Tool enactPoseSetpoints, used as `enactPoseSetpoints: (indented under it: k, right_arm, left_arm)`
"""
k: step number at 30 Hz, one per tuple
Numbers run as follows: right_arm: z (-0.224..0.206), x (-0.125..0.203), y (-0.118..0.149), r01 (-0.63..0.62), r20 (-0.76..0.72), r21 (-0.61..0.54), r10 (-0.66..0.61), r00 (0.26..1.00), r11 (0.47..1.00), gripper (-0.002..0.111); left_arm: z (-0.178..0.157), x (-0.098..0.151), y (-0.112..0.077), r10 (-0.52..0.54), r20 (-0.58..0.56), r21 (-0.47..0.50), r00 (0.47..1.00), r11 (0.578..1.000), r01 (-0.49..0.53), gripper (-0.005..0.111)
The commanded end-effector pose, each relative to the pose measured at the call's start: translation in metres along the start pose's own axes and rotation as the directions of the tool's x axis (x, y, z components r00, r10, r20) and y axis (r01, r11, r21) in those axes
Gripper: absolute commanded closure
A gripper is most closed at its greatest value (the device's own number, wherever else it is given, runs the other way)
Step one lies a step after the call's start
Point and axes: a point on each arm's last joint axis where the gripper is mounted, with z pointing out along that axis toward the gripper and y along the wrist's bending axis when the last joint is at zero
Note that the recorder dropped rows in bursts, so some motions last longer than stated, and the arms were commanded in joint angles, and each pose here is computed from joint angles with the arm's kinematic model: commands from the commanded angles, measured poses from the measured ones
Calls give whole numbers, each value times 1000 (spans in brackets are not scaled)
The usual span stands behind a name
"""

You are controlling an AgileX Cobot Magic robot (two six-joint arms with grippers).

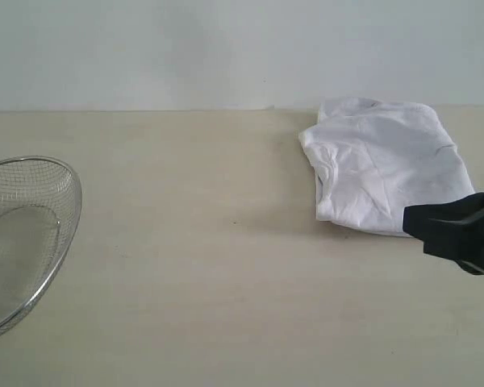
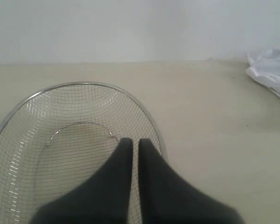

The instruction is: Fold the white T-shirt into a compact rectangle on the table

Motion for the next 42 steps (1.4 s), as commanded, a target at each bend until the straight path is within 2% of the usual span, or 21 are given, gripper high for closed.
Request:
enactPoseSetpoints:
  k: [1,10,12,22,32,36,42]
  right_arm:
    - [-1,0,1,14,4,-2,-14,1000,1000,108]
    - [-6,0,5,30,26,-25,-29,999,999,108]
    - [-6,-1,4,64,36,-13,-64,997,998,108]
    - [-48,-9,-3,66,268,84,-86,960,994,108]
    - [-67,55,-29,20,499,209,-124,858,978,108]
    - [-70,69,-34,16,557,219,-138,819,976,108]
    - [-69,76,-39,10,574,233,-146,806,972,108]
  left_arm:
    - [0,1,0,-3,-3,-5,1000,1000,3,102]
    - [0,1,0,-3,-3,-5,1000,1000,3,102]
    - [0,1,0,-3,-3,-5,1000,1000,3,102]
    - [0,1,0,-3,-3,-5,1000,1000,3,102]
    - [0,1,0,-3,-3,-5,1000,1000,3,102]
    - [0,1,0,-3,-3,-5,1000,1000,3,102]
    - [0,1,0,-3,-3,-5,1000,1000,3,102]
